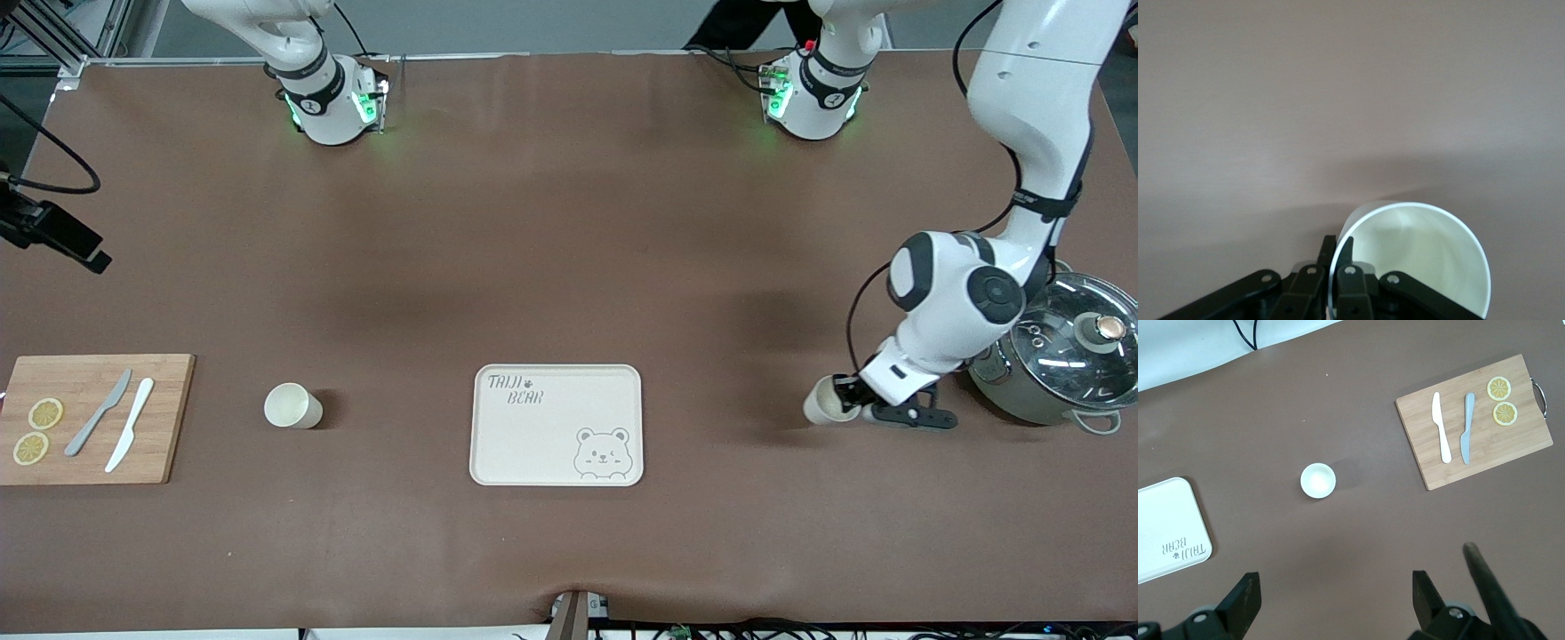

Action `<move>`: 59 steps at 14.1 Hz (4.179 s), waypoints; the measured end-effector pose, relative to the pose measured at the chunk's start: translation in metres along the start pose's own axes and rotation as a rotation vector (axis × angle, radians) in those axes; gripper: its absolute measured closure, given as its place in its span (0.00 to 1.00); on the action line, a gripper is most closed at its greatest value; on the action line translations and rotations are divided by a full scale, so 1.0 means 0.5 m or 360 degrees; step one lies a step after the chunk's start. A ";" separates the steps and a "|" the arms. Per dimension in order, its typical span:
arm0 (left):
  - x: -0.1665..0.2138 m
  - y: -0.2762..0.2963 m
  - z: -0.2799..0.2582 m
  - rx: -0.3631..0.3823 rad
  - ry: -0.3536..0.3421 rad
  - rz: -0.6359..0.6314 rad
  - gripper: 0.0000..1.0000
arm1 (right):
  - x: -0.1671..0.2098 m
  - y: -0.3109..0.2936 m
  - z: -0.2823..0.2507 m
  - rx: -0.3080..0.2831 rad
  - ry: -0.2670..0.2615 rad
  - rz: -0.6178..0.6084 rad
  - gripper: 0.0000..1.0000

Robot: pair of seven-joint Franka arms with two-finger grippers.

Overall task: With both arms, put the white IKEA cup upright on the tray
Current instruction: 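Carry the cup with the left gripper onto the tray while the right gripper reaches out, then release the cup on the tray while the right gripper nears the other cup, then grasp the second white cup with the right gripper while the left gripper withdraws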

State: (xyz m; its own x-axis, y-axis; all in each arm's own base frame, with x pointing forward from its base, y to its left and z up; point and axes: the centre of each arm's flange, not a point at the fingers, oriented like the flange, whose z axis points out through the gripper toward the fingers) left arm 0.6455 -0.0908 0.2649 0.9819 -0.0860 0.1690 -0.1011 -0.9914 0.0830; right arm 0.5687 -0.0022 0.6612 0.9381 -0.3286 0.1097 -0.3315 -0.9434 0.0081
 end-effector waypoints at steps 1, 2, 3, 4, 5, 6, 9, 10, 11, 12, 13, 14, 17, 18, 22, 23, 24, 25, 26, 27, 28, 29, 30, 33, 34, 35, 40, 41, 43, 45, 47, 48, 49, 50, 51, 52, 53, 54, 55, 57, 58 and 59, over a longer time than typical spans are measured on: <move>0.016 0.066 -0.018 -0.0003 -0.0054 -0.0028 0.96 | 0.002 0.000 0.004 -0.0002 -0.0005 0.0001 0.00; 0.034 0.128 -0.037 -0.0002 -0.0102 -0.0062 0.96 | 0.003 0.002 0.005 -0.0003 -0.0006 0.0005 0.00; 0.050 0.183 -0.054 0.0000 -0.0144 -0.0100 0.96 | 0.005 0.007 0.006 -0.0003 -0.0006 0.0012 0.00; 0.063 0.232 -0.063 0.0002 -0.0179 -0.0137 0.96 | 0.007 0.013 0.006 -0.0004 -0.0006 0.0021 0.00; 0.073 0.279 -0.062 0.0002 -0.0205 -0.0173 0.96 | 0.010 0.020 0.008 -0.0005 -0.0008 0.0030 0.00; 0.078 0.322 -0.053 0.0000 -0.0219 -0.0207 0.96 | 0.013 0.023 0.012 -0.0005 -0.0013 0.0034 0.00; 0.066 0.427 -0.005 0.0022 -0.0239 -0.0290 0.96 | 0.033 0.007 0.048 0.0041 -0.0022 0.0031 0.00; 0.060 0.460 0.007 0.0038 -0.0234 -0.0315 0.96 | 0.041 -0.004 0.061 0.0055 -0.0018 0.0022 0.00; 0.055 0.491 0.018 0.0055 -0.0225 -0.0340 0.96 | 0.046 -0.021 0.070 0.0074 -0.0005 0.0009 0.00; 0.050 0.521 0.028 0.0072 -0.0212 -0.0359 0.96 | 0.048 -0.043 0.079 0.0090 0.0009 0.0001 0.00; 0.047 0.546 0.038 0.0088 -0.0197 -0.0373 0.96 | 0.050 -0.064 0.090 0.0108 0.0012 0.0021 0.00; 0.044 0.569 0.047 0.0103 -0.0182 -0.0385 0.96 | 0.054 -0.085 0.105 0.0133 0.0011 0.0055 0.00; 0.042 0.616 0.070 0.0097 -0.0129 -0.0411 0.96 | 0.093 -0.098 0.188 0.0151 -0.0016 0.0106 0.00; 0.044 0.625 0.081 0.0073 -0.0096 -0.0426 0.96 | 0.110 -0.092 0.225 0.0144 -0.0028 0.0121 0.00; 0.044 0.641 0.127 0.0003 -0.0013 -0.0459 0.96 | 0.168 -0.076 0.380 0.0124 -0.0057 0.0106 0.00; 0.045 0.641 0.133 -0.0008 0.0000 -0.0461 0.96 | 0.176 -0.076 0.414 0.0123 -0.0041 0.0089 0.00; 0.045 0.642 0.139 -0.0016 0.0010 -0.0461 0.96 | 0.180 -0.076 0.448 0.0119 -0.0022 0.0066 0.00; 0.045 0.642 0.146 -0.0023 0.0017 -0.0460 0.96 | 0.180 -0.074 0.481 0.0111 -0.0003 0.0039 0.00; 0.044 0.643 0.151 -0.0027 0.0022 -0.0460 0.96 | 0.178 -0.072 0.508 0.0104 0.0008 0.0014 0.00; 0.044 0.644 0.155 -0.0029 0.0023 -0.0459 0.96 | 0.175 -0.068 0.530 0.0093 0.0009 -0.0022 0.00; 0.044 0.644 0.156 -0.0029 0.0023 -0.0458 0.96 | 0.173 -0.063 0.547 0.0074 0.0004 -0.0065 0.00; 0.044 0.645 0.155 -0.0030 0.0024 -0.0458 0.96 | 0.172 -0.057 0.559 0.0061 -0.0004 -0.0107 0.00; 0.044 0.645 0.155 -0.0031 0.0026 -0.0461 0.96 | 0.173 -0.050 0.565 0.0052 -0.0007 -0.0142 0.00; 0.046 0.646 0.152 -0.0034 0.0029 -0.0490 0.90 | 0.175 -0.047 0.576 0.0049 -0.0005 -0.0182 0.00; 0.046 0.647 0.151 -0.0035 0.0030 -0.0500 0.81 | 0.175 -0.048 0.583 0.0050 -0.0004 -0.0185 0.00; 0.047 0.647 0.150 -0.0037 0.0032 -0.0505 0.70 | 0.176 -0.048 0.594 0.0051 0.0001 -0.0187 0.00; 0.060 0.650 0.119 -0.0034 0.0036 -0.0514 0.19 | 0.154 -0.046 0.694 0.0060 0.0032 -0.0280 0.00; 0.065 0.641 0.095 0.0011 -0.0008 -0.0524 0.10 | 0.146 -0.045 0.711 0.0058 0.0023 -0.0290 0.00; 0.097 0.584 0.023 0.0087 -0.0056 -0.0551 0.00 | 0.134 -0.044 0.730 0.0054 -0.0001 -0.0304 0.00; 0.151 0.481 -0.077 0.0105 -0.0037 -0.0462 0.00 | 0.124 -0.046 0.743 0.0051 -0.0024 -0.0313 0.00; 0.196 0.341 -0.160 0.0130 -0.0042 -0.0292 0.00 | 0.114 -0.049 0.753 0.0048 -0.0044 -0.0321 0.00; 0.212 0.272 -0.187 0.0121 -0.0050 -0.0234 0.00 | 0.110 -0.050 0.758 0.0047 -0.0053 -0.0324 0.00; 0.223 0.213 -0.206 0.0093 -0.0057 -0.0198 0.00 | 0.106 -0.052 0.762 0.0046 -0.0060 -0.0331 0.00; 0.230 0.161 -0.223 0.0060 -0.0059 -0.0180 0.00 | 0.103 -0.054 0.764 0.0045 -0.0064 -0.0340 0.00; 0.233 0.121 -0.241 0.0040 -0.0069 -0.0170 0.00 | 0.101 -0.056 0.765 0.0044 -0.0066 -0.0352 0.00; 0.232 0.093 -0.263 0.0035 -0.0084 -0.0157 0.00 | 0.100 -0.057 0.767 0.0043 -0.0068 -0.0363 0.00; 0.227 0.078 -0.291 0.0038 -0.0106 -0.0145 0.00 | 0.098 -0.056 0.769 0.0042 -0.0072 -0.0369 0.00; 0.221 0.071 -0.326 0.0042 -0.0120 -0.0141 0.00 | 0.096 -0.056 0.772 0.0041 -0.0073 -0.0371 0.00; 0.214 0.067 -0.368 0.0046 -0.0125 -0.0144 0.00 | 0.093 -0.055 0.776 0.0041 -0.0072 -0.0373 0.00; 0.196 0.052 -0.467 0.0051 -0.0113 -0.0149 0.00 | 0.088 -0.055 0.786 0.0042 -0.0056 -0.0378 0.00; 0.183 0.042 -0.525 0.0054 -0.0102 -0.0145 0.00 | 0.085 -0.054 0.793 0.0044 -0.0040 -0.0380 0.00; 0.164 0.032 -0.586 0.0057 -0.0098 -0.0119 0.00 | 0.080 -0.053 0.802 0.0046 -0.0022 -0.0384 0.00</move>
State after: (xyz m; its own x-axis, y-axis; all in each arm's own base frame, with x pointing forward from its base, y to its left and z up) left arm 0.6772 -0.0849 0.5680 0.9946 -0.0162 0.1027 -0.0222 -0.9981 0.0576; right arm 0.6557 -0.0080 0.2667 0.9911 -0.0942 0.0945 -0.0950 -0.9955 0.0039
